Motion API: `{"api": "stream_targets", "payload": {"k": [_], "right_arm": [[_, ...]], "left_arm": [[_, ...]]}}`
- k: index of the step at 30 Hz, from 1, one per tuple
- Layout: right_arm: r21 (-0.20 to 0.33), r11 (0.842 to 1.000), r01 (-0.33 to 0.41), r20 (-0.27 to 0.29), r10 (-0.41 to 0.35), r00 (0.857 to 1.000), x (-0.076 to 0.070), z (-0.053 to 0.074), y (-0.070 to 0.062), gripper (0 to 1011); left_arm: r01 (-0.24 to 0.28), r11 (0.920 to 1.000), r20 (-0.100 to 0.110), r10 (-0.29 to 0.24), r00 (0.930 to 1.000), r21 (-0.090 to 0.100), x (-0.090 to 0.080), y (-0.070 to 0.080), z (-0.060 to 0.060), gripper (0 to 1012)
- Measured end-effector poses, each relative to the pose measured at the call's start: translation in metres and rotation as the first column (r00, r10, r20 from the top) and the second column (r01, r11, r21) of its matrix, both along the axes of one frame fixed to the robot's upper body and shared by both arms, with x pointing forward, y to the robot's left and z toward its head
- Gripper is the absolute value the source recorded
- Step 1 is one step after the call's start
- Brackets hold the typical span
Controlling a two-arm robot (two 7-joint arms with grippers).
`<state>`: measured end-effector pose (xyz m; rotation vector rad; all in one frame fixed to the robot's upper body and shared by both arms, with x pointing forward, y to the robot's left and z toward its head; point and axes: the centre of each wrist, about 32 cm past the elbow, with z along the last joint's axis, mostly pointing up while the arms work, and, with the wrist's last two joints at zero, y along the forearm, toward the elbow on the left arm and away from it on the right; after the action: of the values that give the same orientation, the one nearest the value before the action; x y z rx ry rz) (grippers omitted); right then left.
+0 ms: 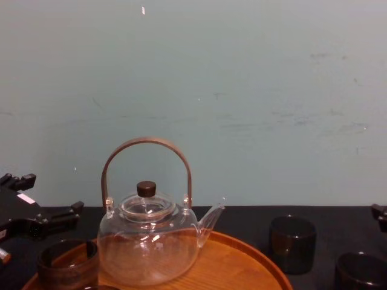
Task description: Pick up the glass from the table and place it on the tray.
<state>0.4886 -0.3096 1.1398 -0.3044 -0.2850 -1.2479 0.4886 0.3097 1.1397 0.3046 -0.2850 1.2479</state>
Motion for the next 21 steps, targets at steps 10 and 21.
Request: {"api": "stream_targets", "payload": {"k": [10, 21], "right_arm": [[0.0, 1.0, 0.0, 0.0, 0.0, 1.0, 0.0, 0.0, 0.0, 1007], [0.0, 1.0, 0.0, 0.0, 0.0, 1.0, 0.0, 0.0, 0.0, 1007]], "left_arm": [[0.0, 1.0, 0.0, 0.0, 1.0, 0.0, 0.0, 0.0, 0.0, 1001], [0.0, 1.0, 0.0, 0.0, 1.0, 0.0, 0.0, 0.0, 0.0, 1001]]}}
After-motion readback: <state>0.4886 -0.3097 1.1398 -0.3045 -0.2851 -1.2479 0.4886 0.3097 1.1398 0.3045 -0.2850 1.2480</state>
